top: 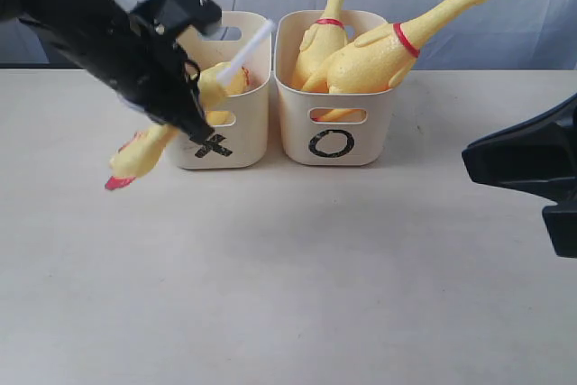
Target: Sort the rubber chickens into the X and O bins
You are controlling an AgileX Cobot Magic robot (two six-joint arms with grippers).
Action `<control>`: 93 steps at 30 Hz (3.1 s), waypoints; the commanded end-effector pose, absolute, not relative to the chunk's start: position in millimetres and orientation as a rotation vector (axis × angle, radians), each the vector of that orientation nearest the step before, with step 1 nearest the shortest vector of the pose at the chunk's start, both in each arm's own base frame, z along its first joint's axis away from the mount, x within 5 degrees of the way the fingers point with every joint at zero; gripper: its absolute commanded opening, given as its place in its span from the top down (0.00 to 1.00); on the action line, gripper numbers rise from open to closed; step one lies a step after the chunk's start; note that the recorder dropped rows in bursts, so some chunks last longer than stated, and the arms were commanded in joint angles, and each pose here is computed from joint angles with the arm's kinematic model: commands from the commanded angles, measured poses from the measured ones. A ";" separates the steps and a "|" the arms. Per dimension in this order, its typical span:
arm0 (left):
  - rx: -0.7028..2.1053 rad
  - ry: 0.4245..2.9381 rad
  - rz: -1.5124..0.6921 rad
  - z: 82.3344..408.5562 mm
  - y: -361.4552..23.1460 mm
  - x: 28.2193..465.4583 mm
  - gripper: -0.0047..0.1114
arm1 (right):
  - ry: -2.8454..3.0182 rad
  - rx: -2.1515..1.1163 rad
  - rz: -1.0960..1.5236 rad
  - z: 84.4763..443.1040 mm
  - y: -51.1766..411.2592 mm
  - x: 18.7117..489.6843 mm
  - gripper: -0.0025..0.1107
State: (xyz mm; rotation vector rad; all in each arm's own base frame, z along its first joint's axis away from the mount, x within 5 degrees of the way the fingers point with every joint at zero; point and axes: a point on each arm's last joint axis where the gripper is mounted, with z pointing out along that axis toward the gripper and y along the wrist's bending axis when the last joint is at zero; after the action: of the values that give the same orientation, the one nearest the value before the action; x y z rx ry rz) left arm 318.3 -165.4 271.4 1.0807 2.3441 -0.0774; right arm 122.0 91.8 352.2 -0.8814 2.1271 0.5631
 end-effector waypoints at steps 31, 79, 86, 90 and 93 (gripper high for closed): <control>0.690 2.152 0.048 243.2 -187.7 482.0 0.96 | 2.113 -0.864 0.620 354.0 94.3 119.3 0.98; 0.479 2.362 0.040 335.9 -146.0 443.3 0.85 | 2.108 -0.860 0.612 354.2 94.0 120.0 0.98; 0.353 2.509 0.027 350.6 -135.8 417.5 0.92 | 2.111 -0.864 0.613 354.0 94.0 119.6 0.98; 0.293 2.559 0.015 349.3 -131.0 403.6 0.92 | 2.111 -0.864 0.613 354.0 94.0 119.6 0.98; 0.272 2.591 0.020 346.3 -126.5 391.4 0.92 | 2.111 -0.864 0.613 354.0 94.0 119.6 0.98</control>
State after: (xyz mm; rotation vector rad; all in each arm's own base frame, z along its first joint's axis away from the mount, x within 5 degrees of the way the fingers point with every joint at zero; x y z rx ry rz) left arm 404.0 -129.9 344.6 0.3069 2.5637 0.0307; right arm 121.0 94.4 354.1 -0.8590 2.1194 0.6180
